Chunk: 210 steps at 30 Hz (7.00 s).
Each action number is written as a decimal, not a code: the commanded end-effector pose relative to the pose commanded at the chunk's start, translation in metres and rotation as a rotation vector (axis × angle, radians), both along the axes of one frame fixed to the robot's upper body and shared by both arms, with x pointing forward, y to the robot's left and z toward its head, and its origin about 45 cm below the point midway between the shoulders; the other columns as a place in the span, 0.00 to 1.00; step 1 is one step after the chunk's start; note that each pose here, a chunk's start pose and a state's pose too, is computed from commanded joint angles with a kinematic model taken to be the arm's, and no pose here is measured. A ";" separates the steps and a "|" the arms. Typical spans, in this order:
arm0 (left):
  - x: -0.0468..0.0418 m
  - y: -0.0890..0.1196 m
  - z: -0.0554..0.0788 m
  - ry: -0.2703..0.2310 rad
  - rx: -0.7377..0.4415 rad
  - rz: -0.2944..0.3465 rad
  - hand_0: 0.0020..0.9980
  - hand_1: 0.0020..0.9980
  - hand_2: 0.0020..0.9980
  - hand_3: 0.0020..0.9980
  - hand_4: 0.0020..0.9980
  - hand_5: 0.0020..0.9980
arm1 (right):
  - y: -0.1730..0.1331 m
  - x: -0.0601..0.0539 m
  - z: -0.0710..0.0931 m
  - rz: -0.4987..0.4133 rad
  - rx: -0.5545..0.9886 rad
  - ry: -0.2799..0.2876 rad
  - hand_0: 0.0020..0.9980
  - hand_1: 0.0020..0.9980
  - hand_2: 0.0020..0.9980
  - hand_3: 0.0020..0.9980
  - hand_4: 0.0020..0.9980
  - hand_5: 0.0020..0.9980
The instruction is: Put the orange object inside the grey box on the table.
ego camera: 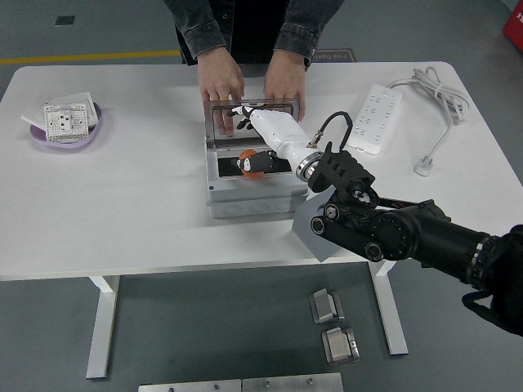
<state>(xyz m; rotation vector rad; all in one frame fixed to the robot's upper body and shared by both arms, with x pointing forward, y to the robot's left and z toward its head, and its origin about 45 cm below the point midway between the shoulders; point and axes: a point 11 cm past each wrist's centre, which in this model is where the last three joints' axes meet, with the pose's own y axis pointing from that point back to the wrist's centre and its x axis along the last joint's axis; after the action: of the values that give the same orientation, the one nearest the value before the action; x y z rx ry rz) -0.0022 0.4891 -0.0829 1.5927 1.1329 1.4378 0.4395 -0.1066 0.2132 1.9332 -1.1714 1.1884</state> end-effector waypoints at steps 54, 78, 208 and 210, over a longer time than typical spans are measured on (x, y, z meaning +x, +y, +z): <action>0.0070 0.004 0.002 -0.008 0.005 -0.008 0.72 0.71 0.69 0.82 0.75 0.48 | -0.028 0.055 0.036 -0.136 -0.036 0.036 0.76 0.69 0.71 0.83 0.93 0.50; 0.0047 0.002 0.001 -0.006 0.003 -0.005 0.72 0.71 0.69 0.82 0.75 0.48 | -0.032 0.034 0.019 -0.096 -0.034 0.038 0.78 0.69 0.72 0.83 0.93 0.50; 0.0839 -0.006 0.006 -0.339 0.084 -0.103 0.64 0.64 0.55 0.60 0.61 0.30 | -0.240 -0.093 0.028 -0.258 1.689 0.230 0.78 0.70 0.75 0.78 0.99 0.90; 0.0933 -0.011 0.006 -0.348 0.079 -0.111 0.65 0.65 0.59 0.63 0.63 0.31 | -0.240 -0.093 0.028 -0.260 1.686 0.228 0.76 0.68 0.73 0.78 0.95 0.87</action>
<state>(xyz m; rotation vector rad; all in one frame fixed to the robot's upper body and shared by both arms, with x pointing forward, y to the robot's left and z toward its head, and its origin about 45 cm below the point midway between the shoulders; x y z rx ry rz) 0.0911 0.4785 -0.0768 1.3644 0.7830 1.6236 0.3463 -0.3469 0.2411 2.5775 -2.5360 -0.5365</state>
